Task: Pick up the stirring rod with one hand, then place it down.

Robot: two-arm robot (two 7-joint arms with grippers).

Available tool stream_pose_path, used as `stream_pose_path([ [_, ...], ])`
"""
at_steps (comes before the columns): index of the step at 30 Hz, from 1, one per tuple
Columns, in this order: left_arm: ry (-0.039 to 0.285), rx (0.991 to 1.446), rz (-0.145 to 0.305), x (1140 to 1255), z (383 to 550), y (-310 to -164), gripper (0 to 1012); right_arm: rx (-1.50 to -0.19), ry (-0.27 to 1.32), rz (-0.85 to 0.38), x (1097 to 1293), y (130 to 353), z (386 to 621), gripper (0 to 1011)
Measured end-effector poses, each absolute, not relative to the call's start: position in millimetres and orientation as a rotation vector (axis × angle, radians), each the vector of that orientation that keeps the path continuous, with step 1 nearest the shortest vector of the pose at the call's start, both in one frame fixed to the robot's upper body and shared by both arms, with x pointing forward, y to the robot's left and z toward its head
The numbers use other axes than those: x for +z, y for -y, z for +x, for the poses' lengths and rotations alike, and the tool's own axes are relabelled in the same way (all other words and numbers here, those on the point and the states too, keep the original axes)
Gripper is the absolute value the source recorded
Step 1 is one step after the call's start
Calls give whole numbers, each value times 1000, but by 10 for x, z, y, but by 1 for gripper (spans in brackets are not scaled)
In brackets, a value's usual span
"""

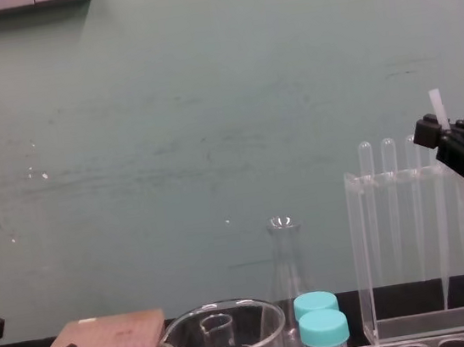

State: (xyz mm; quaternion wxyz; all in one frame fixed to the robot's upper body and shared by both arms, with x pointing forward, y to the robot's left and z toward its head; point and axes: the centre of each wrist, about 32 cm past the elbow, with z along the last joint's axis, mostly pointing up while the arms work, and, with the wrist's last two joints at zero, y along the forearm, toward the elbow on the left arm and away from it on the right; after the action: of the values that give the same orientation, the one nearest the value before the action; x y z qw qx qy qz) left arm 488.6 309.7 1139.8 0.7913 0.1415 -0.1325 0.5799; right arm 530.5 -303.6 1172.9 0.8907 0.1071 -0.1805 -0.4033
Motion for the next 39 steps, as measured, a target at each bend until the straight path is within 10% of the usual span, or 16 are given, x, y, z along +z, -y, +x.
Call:
stream_pose_path([
  [39, 285, 1248, 304, 11398, 4886, -3097, 1000, -829, 379, 227, 11739, 3027, 5312, 70],
])
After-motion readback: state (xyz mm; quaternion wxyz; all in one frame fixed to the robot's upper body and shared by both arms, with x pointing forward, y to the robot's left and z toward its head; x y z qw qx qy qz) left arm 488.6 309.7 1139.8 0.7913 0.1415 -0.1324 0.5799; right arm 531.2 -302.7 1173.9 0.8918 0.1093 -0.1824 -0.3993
